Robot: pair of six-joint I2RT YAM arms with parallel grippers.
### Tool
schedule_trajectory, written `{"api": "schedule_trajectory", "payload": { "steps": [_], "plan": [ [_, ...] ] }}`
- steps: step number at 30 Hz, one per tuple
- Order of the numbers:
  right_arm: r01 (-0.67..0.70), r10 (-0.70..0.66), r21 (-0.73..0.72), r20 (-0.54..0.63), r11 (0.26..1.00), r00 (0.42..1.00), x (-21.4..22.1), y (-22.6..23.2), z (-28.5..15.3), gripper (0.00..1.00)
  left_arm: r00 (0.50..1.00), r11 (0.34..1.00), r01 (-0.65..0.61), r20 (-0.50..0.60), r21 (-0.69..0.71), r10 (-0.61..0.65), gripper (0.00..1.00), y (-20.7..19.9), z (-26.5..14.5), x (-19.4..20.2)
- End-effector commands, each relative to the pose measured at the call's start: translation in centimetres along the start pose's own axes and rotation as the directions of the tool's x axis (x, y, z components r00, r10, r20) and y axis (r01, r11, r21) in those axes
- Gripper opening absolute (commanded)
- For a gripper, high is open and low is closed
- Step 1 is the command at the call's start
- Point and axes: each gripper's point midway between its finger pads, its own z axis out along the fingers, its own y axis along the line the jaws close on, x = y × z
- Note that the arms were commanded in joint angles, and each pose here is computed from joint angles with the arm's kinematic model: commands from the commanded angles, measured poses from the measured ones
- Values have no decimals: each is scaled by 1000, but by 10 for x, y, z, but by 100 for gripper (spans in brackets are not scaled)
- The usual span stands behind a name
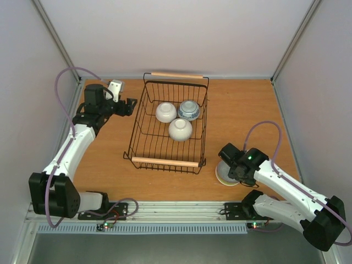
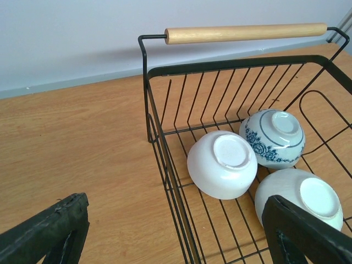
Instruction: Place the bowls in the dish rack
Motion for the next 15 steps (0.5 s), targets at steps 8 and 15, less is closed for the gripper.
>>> {"api": "schedule_trajectory", "payload": {
  "steps": [8, 15],
  "plan": [
    [-20, 20, -16, 0, 1000, 1000, 2, 6, 5, 35, 1000, 1000, 7, 28, 12, -7, 86, 1, 3, -6],
    [-16, 16, -18, 6, 1000, 1000, 0, 6, 3, 22, 1000, 1000, 8, 30, 12, -8, 86, 0, 3, -6]
  ]
}}
